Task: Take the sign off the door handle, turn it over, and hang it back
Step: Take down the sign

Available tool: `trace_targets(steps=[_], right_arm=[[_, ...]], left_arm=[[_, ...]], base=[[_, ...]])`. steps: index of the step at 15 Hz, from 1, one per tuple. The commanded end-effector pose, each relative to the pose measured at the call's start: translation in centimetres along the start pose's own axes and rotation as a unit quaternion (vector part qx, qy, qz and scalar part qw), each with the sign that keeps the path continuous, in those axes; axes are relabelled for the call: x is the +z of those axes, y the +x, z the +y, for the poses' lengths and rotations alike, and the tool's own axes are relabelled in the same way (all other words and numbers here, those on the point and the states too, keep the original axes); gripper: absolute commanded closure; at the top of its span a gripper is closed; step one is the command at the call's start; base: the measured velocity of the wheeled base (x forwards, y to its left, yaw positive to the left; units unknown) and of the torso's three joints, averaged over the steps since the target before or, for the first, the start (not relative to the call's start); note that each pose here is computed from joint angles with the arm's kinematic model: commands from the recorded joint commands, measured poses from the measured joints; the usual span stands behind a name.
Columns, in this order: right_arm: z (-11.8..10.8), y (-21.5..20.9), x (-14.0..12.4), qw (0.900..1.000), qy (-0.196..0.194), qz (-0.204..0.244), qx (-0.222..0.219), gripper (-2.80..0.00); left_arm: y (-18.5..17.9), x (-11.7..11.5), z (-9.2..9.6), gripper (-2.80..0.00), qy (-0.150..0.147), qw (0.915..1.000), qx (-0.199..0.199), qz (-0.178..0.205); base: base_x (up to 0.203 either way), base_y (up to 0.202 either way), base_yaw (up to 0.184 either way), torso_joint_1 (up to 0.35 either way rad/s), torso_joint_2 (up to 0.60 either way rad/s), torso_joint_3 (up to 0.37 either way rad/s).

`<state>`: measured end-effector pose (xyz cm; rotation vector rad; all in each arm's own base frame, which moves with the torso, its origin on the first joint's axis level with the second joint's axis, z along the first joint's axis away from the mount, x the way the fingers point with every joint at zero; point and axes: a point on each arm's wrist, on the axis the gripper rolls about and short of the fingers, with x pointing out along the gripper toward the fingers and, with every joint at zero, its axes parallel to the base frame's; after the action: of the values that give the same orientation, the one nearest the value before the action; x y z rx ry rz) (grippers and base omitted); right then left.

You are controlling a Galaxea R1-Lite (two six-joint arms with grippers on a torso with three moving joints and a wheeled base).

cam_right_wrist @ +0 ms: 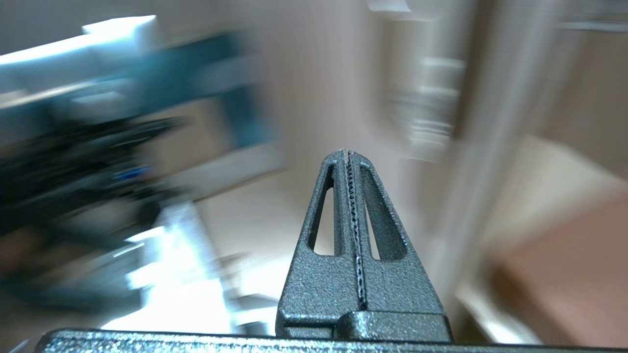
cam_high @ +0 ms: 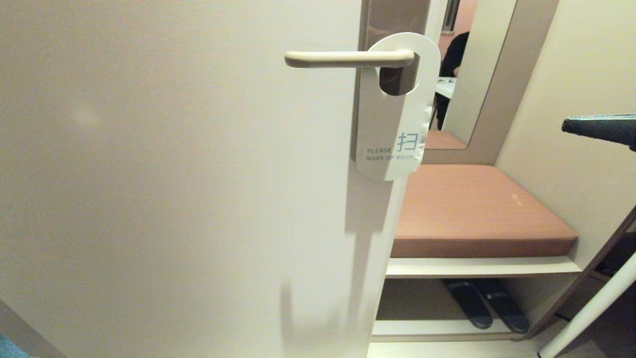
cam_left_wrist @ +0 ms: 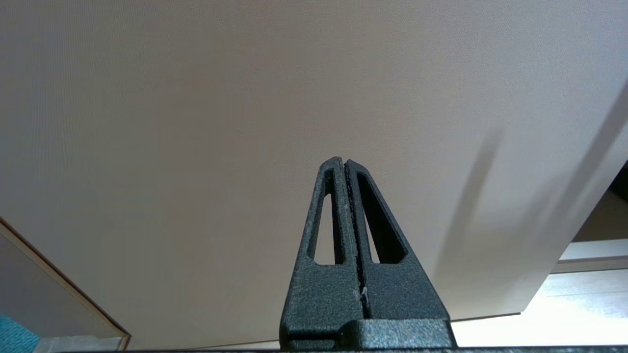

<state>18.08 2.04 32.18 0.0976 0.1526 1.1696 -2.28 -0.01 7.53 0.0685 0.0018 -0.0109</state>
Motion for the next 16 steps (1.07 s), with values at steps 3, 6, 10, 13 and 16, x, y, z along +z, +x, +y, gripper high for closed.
trace_targets(steps=[3, 6, 10, 13, 16], right_arm=[[-2.3, 2.0, -0.1, 0.994, 0.02, 0.011, 0.104, 0.0], [-4.4, 3.1, -0.1, 0.991, 0.033, 0.014, 0.132, 0.0], [-6.9, 4.2, -0.3, 0.987, 0.048, 0.017, 0.153, 0.0], [-7.9, 4.7, -0.3, 0.984, 0.052, 0.017, 0.17, 0.0], [-8.1, 4.8, -0.6, 0.981, 0.058, 0.018, 0.185, -2.8]], left_arm=[[0.0, 0.0, 0.0, 0.0, 0.0, 1.0, 0.0, 0.0], [0.0, 0.0, 0.0, 0.0, 0.0, 1.0, 0.0, 0.0], [0.0, 0.0, 0.0, 0.0, 0.0, 1.0, 0.0, 0.0], [0.0, 0.0, 0.0, 0.0, 0.0, 1.0, 0.001, 0.0], [0.0, 0.0, 0.0, 0.0, 0.0, 1.0, 0.001, 0.0]], base=[[0.0, 0.0, 0.0, 0.0, 0.0, 0.0], [0.0, 0.0, 0.0, 0.0, 0.0, 0.0], [0.0, 0.0, 0.0, 0.0, 0.0, 0.0], [0.0, 0.0, 0.0, 0.0, 0.0, 0.0], [0.0, 0.0, 0.0, 0.0, 0.0, 0.0]])
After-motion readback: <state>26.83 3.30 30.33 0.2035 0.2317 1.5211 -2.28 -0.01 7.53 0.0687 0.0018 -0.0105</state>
